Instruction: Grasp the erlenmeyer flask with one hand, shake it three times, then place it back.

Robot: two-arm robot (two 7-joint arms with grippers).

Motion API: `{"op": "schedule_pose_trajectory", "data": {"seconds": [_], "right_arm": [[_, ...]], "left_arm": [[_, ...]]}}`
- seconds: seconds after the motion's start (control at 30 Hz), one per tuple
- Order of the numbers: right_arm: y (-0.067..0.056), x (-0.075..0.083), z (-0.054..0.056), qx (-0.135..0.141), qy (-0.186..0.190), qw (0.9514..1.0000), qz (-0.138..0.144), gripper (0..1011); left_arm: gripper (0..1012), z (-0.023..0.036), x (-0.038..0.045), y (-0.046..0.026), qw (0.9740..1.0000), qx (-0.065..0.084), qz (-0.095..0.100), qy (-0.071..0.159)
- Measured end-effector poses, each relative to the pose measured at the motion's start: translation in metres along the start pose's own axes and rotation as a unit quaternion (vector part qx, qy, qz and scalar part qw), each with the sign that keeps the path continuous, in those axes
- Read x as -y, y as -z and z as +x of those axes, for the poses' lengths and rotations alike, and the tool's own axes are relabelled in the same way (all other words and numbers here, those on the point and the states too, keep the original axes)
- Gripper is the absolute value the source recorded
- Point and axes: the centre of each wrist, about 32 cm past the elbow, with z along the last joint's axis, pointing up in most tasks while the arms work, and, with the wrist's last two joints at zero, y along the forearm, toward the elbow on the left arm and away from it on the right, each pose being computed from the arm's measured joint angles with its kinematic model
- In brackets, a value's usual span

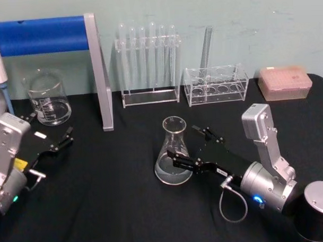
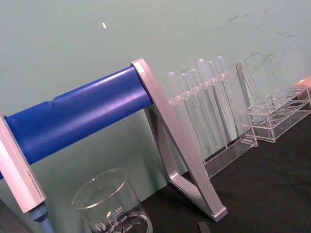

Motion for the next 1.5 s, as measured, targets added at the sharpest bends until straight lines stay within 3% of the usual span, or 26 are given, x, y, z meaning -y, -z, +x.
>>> {"op": "schedule_pose_trajectory", "data": {"seconds": [0.67,1.5], "right_arm": [[-0.001,-0.022,0.006,0.008,0.005,0.9999,0.006,1000],[-0.004,-0.028,0.003,0.008,-0.003,0.9999,0.011,1000]], "left_arm": [[1001,0.0000,0.0000,0.0000,1.0000,0.000,0.000,0.000],[1001,0.0000,0.0000,0.0000,1.0000,0.000,0.000,0.000]]}}
